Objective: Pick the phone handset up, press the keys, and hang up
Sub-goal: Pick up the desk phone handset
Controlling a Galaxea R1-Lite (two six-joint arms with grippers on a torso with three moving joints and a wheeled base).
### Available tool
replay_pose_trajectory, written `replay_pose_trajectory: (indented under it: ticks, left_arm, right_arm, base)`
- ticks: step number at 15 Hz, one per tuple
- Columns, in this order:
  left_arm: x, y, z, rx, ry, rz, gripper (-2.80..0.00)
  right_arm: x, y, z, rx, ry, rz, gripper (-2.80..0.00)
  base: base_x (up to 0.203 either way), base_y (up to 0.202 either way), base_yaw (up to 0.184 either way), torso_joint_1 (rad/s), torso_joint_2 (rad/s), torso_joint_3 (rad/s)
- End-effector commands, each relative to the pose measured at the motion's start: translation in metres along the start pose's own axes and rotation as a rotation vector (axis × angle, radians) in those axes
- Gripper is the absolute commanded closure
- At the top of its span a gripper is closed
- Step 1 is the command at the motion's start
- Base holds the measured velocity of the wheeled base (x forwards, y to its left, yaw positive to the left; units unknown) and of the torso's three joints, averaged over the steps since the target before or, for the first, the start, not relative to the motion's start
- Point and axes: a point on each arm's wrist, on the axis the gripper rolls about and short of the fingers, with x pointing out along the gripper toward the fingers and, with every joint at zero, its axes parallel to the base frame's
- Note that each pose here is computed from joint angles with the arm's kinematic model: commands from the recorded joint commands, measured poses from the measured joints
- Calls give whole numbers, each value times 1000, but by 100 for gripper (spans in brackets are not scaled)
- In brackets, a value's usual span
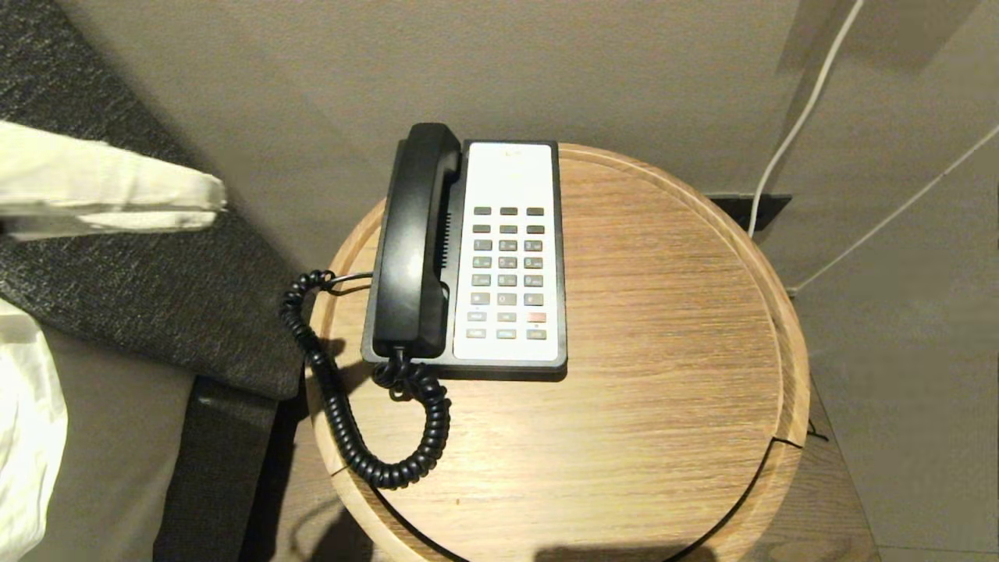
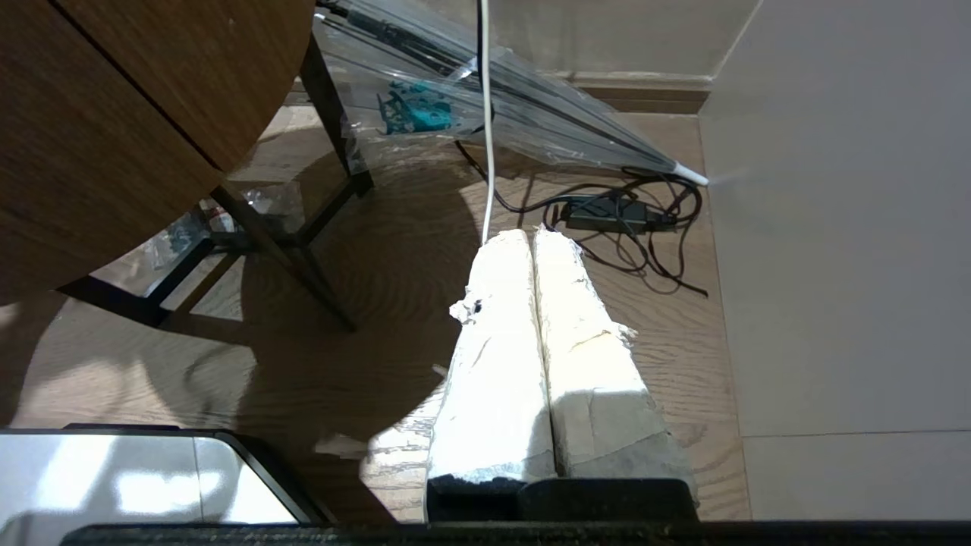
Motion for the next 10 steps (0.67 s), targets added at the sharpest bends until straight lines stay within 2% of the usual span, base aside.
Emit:
replay_pose_trajectory:
  ticks: [1, 3, 6, 7, 10]
  left_arm:
    - [47, 7, 10, -4, 80, 63, -280]
    - [64, 5, 11, 62, 74, 216, -280]
    - [92, 1, 7, 212, 95, 420, -280]
    - [99, 1, 8, 230, 92, 452, -280]
    - [103, -10, 18, 251, 42, 417, -280]
  right_arm:
    - [0, 0, 0, -1, 1, 1, 0]
    - [0, 0, 0, 1, 1, 1, 0]
    - [0, 0, 0, -1, 2, 1, 0]
    - [0, 0, 0, 1, 1, 1, 0]
    - [0, 0, 0, 1, 1, 1, 0]
  base:
    - [0, 0, 0, 0, 0, 0]
    - [0, 0, 0, 0, 0, 0]
    - [0, 0, 0, 0, 0, 0]
    - [0, 0, 0, 0, 0, 0]
    - [0, 0, 0, 0, 0, 0]
